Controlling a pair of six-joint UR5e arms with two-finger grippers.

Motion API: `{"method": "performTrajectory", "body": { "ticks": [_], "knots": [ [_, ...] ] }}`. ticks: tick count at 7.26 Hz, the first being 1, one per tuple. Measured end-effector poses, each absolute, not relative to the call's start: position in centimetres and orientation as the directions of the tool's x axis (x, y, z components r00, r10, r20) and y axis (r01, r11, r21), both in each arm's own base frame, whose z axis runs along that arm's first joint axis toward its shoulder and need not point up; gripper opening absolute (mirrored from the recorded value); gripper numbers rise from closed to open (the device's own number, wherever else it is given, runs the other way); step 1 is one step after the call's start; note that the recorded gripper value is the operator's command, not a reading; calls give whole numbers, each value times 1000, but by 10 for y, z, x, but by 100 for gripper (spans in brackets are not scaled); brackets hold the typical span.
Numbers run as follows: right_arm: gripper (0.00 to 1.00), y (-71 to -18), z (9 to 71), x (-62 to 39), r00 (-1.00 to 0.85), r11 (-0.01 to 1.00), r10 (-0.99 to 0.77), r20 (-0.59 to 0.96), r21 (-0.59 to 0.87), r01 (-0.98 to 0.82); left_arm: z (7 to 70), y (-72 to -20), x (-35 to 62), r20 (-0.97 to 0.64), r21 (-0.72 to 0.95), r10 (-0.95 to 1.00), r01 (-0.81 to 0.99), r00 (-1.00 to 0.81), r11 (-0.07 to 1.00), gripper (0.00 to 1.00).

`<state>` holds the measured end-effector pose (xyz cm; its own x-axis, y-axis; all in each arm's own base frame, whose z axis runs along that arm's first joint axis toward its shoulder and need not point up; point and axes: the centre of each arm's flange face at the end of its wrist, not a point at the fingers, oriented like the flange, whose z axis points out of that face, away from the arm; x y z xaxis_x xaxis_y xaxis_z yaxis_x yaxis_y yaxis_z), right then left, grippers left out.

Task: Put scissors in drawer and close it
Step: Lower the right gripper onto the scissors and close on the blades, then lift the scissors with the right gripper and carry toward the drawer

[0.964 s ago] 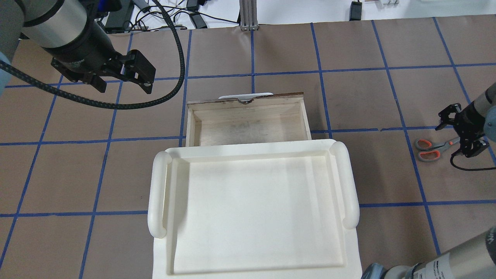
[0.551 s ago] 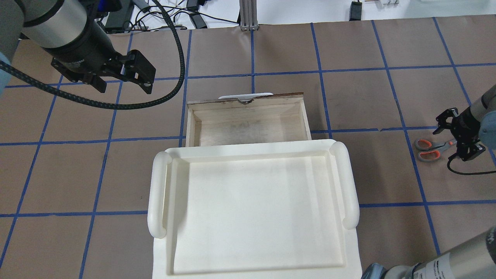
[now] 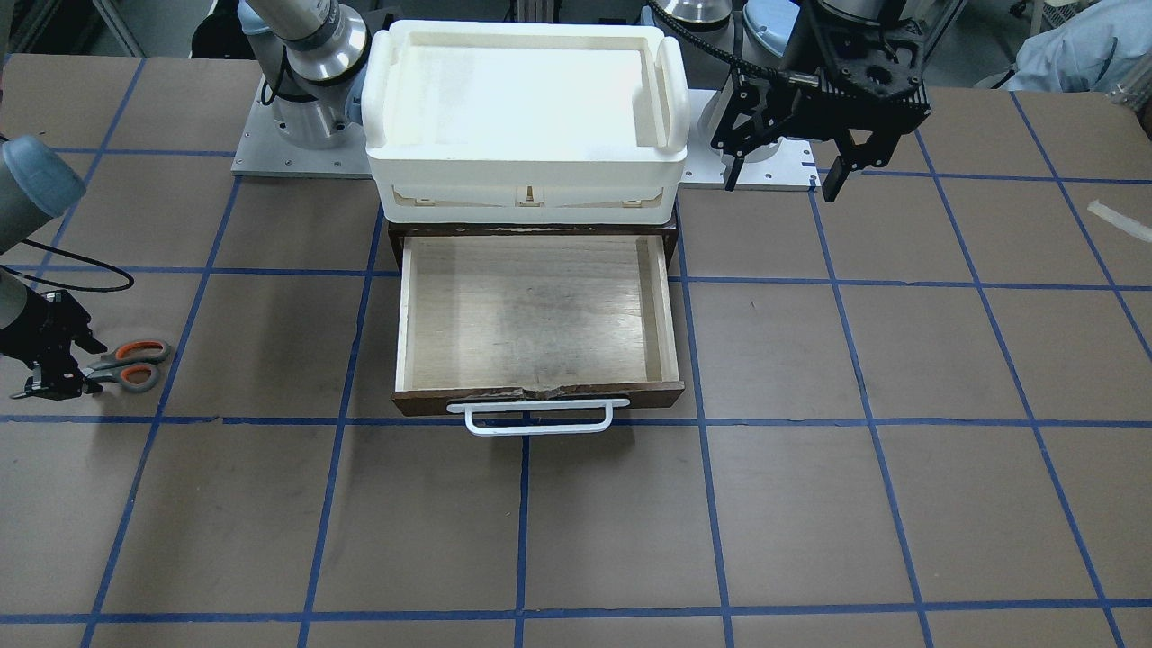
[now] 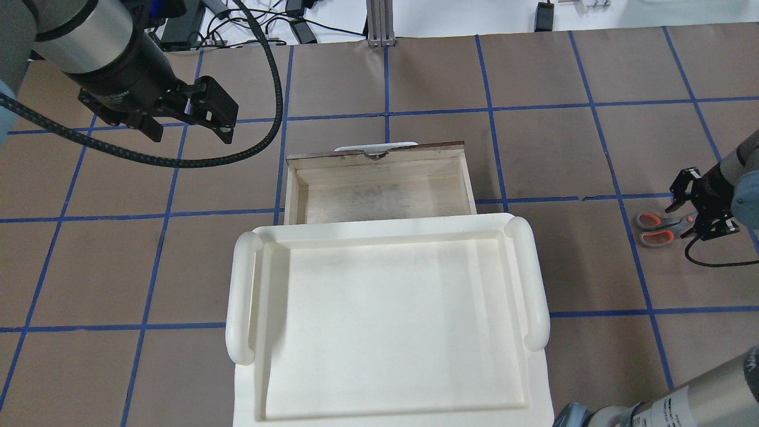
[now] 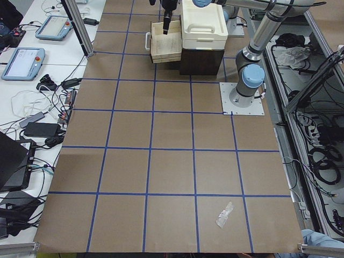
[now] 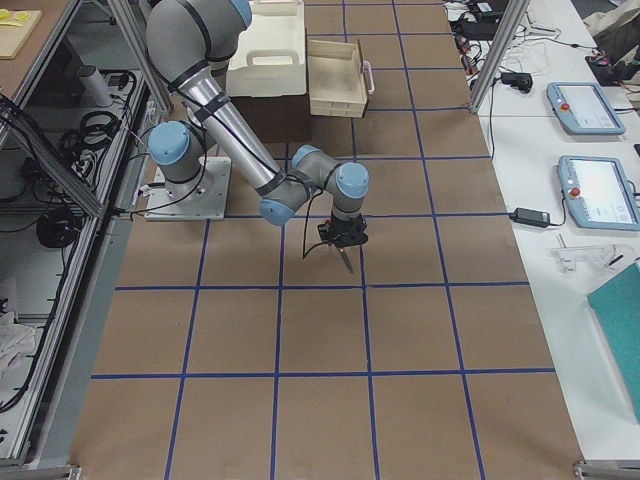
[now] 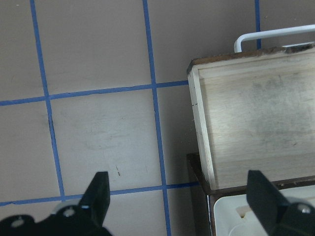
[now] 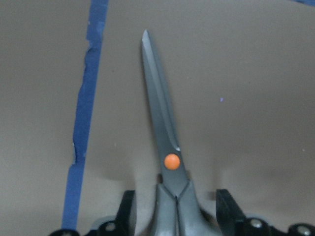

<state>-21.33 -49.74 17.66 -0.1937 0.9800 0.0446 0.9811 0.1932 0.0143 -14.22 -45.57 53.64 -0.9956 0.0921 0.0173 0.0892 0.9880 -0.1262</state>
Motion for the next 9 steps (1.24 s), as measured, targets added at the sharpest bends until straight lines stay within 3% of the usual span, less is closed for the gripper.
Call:
{"method": "performTrajectory", "body": {
  "ticks": [1,3,4,9],
  "knots": [
    [56,-498,173,-214,-193,193,980,47,18,981,536,-456,-142,17,-126,92,89,-996,988,100],
    [19,-498,170,-214,-188,187,981,49,21,982,536,-456,-142,17,-126,92,89,-996,988,100],
    [11,-498,170,-215,-186,185,981,49,20,983,536,-456,-142,17,-126,92,89,-996,988,100],
    [0,-502,182,-215,-184,184,982,31,1,983,536,-456,-142,17,-125,92,89,-996,988,100]
  ]
}}
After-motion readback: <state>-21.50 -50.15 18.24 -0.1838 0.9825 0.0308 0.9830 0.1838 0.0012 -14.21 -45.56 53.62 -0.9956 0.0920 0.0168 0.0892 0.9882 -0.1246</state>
